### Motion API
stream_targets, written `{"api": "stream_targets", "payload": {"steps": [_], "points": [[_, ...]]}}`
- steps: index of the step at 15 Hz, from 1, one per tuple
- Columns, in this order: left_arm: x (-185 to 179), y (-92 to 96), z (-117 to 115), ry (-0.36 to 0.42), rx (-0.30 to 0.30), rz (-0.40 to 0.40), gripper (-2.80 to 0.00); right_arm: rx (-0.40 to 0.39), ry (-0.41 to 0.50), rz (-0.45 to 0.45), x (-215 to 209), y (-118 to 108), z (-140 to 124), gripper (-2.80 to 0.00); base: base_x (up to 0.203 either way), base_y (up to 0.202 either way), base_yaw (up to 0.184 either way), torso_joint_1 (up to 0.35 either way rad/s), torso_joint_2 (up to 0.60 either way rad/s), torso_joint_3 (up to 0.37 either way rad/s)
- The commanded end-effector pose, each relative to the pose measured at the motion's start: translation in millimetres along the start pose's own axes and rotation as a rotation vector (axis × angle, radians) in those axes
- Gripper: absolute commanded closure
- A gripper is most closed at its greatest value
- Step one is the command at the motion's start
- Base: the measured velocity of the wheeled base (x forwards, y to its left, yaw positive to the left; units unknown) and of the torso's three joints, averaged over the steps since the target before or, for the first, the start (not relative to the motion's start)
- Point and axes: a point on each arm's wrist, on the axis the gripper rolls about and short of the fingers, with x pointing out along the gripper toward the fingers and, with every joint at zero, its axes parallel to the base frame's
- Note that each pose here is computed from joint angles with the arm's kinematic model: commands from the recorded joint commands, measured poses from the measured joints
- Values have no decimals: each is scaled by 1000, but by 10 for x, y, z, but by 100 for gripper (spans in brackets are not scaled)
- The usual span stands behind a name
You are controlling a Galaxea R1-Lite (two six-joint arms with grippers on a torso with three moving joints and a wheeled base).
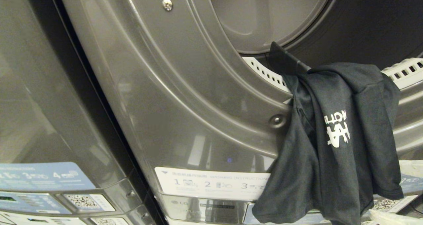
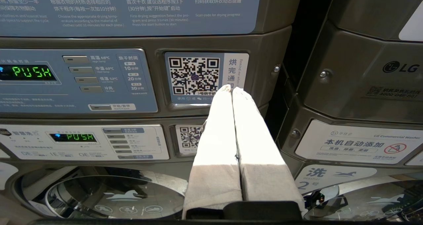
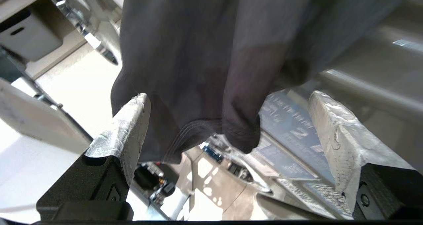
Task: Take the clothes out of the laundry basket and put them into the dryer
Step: Put the clothes in the dryer
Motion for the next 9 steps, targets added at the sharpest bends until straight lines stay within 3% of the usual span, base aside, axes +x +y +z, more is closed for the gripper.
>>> {"api": "stream_targets", "payload": {"steps": [1, 9], "points": [[-1, 0, -1, -2, 0, 0, 0, 5, 21, 20, 44, 2, -20, -280, 0, 0, 0, 0, 0, 0], [-1, 0, -1, -2, 0, 0, 0, 11, 34, 106, 241, -6, -13, -280, 0, 0, 0, 0, 0, 0]]}}
